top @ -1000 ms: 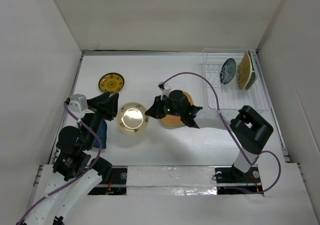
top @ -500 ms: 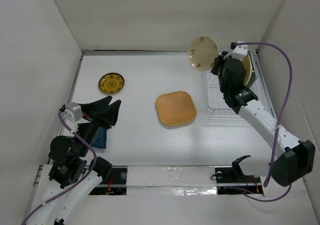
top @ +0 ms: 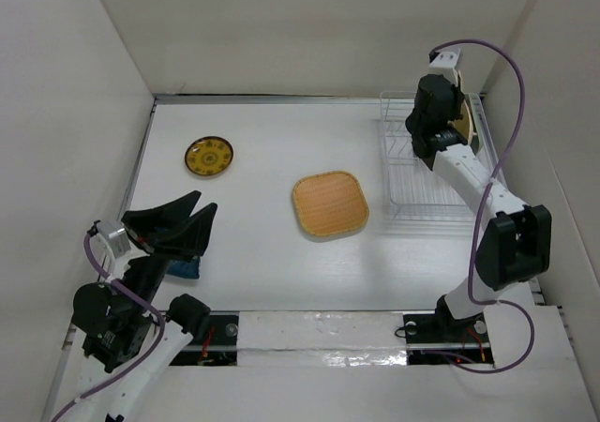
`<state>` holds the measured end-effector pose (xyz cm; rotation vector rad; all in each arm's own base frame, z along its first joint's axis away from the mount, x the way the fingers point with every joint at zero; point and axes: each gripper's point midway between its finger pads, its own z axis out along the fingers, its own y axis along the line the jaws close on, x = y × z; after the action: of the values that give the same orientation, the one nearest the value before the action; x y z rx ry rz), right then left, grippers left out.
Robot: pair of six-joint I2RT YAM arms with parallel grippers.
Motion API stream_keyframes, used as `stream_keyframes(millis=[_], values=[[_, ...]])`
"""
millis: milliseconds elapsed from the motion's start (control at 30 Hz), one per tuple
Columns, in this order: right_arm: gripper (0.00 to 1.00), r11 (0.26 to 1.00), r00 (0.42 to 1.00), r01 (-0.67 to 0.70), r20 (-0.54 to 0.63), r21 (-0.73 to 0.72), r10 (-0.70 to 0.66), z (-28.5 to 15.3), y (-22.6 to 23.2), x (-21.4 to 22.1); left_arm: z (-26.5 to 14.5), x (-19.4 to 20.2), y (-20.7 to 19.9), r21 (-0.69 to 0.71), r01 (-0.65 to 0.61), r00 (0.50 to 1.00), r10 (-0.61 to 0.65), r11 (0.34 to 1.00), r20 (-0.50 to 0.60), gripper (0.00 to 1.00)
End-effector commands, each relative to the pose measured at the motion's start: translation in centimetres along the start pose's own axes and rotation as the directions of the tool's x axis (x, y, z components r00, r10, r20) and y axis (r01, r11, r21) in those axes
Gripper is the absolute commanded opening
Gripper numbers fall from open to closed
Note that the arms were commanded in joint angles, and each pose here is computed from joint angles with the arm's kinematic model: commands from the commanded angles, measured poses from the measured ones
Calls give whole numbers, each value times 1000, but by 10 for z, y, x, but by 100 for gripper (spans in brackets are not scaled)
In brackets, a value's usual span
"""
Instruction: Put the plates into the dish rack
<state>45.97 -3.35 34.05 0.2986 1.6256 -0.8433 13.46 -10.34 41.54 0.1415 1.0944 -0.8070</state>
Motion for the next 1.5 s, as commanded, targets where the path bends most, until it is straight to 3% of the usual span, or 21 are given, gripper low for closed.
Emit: stream_keyframes(millis=[0, 233, 767, 1133, 1467], values=[[0, 993, 1000, 5, 28, 117, -8, 6, -32, -24, -4, -13, -10, 50, 10, 998, -13, 999, 56, 45], [0, 979, 988, 152, -8, 135, -152, 25, -27, -10, -7, -16, -12, 57, 13, 997, -17, 998, 70, 46], [0, 946, 947, 316, -76, 66, -311, 54, 20, 54, -7, -15, -10, 50, 10, 998, -13, 999, 68, 46], [0, 946, 950, 306, -104, 104, -296, 62, 11, 85, -5, -12, -9, 45, 9, 998, -12, 999, 62, 46], [0, 957, 978, 209, -17, 199, -210, 52, -23, 40, -4, -10, -9, 49, 12, 999, -15, 999, 52, 46]])
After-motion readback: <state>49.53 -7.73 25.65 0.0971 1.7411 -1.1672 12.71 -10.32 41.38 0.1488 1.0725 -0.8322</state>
